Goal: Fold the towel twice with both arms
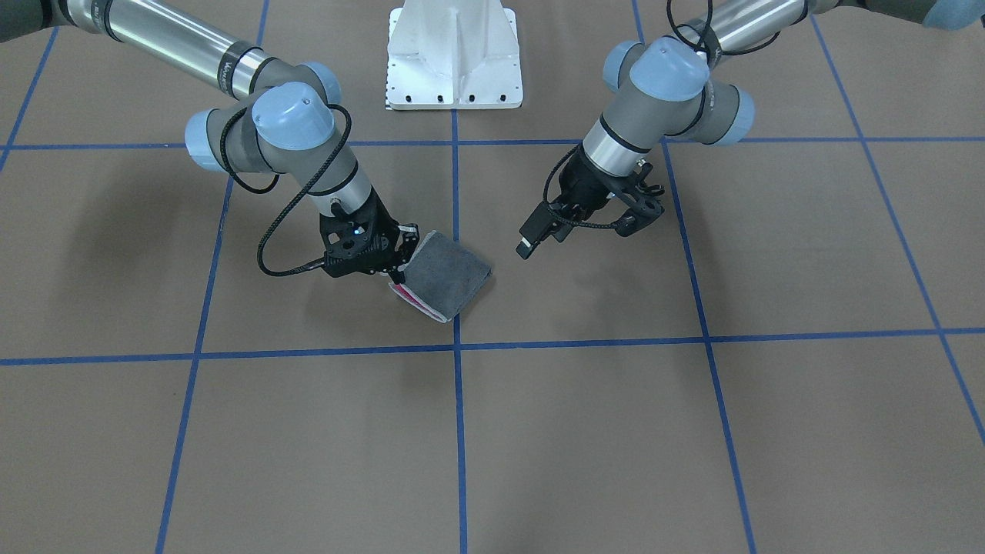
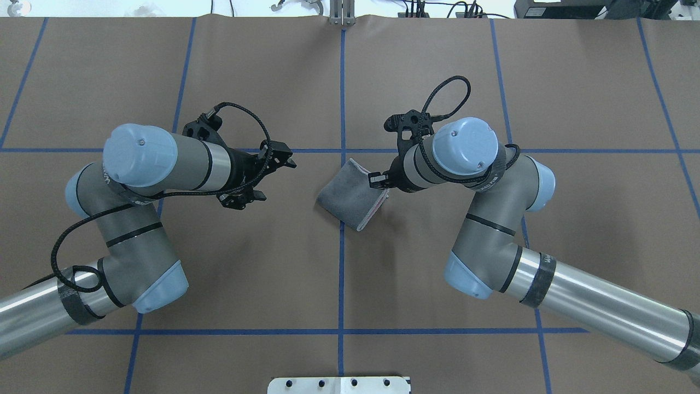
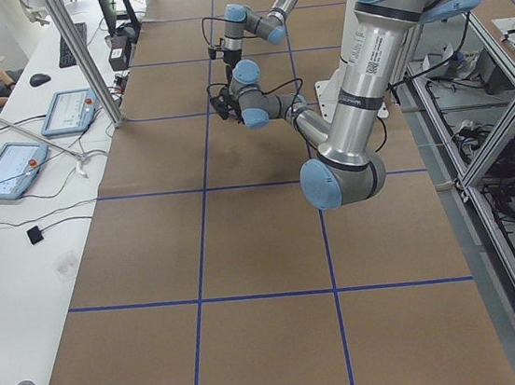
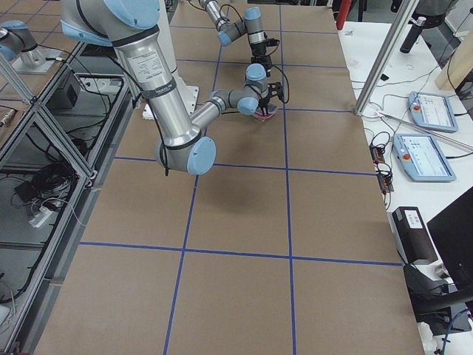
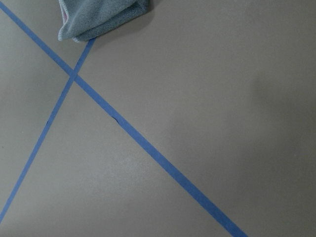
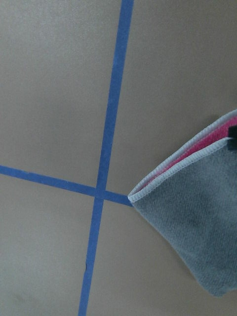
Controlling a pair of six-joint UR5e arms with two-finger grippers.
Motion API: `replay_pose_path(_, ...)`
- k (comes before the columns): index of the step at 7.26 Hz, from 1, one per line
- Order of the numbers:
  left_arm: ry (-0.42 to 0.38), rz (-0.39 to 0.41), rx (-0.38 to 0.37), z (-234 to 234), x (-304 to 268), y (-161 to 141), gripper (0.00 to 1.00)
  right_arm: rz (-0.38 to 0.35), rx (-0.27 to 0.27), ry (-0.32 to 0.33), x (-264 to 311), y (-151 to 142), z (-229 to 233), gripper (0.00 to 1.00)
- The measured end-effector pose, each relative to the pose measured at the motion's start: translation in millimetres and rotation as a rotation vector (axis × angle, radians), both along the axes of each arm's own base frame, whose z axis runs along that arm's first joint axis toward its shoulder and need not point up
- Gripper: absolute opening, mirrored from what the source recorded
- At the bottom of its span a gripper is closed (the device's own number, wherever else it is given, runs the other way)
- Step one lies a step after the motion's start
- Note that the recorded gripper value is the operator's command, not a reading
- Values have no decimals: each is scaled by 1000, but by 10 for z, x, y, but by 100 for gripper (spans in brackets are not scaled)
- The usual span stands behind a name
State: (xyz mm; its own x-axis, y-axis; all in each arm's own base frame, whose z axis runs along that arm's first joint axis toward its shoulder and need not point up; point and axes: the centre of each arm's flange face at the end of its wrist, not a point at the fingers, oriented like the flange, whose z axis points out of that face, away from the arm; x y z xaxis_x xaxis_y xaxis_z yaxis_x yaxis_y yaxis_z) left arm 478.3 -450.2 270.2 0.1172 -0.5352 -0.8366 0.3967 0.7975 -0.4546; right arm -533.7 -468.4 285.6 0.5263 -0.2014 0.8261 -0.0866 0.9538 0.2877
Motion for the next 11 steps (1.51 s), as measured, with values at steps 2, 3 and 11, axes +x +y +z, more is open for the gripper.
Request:
replay_pose_path(2,3,-2,-5,-23,18,-12,100,0,-1,3,-7,0,18,0)
replay_pose_path(3,4,-2,-5,-30,22,-15,100,1,-2,4,-6,-2,24,0)
replay_pose_path(11,7,-3,-4,-49,17,-12,100,-20,53,32,112,-136,104,100)
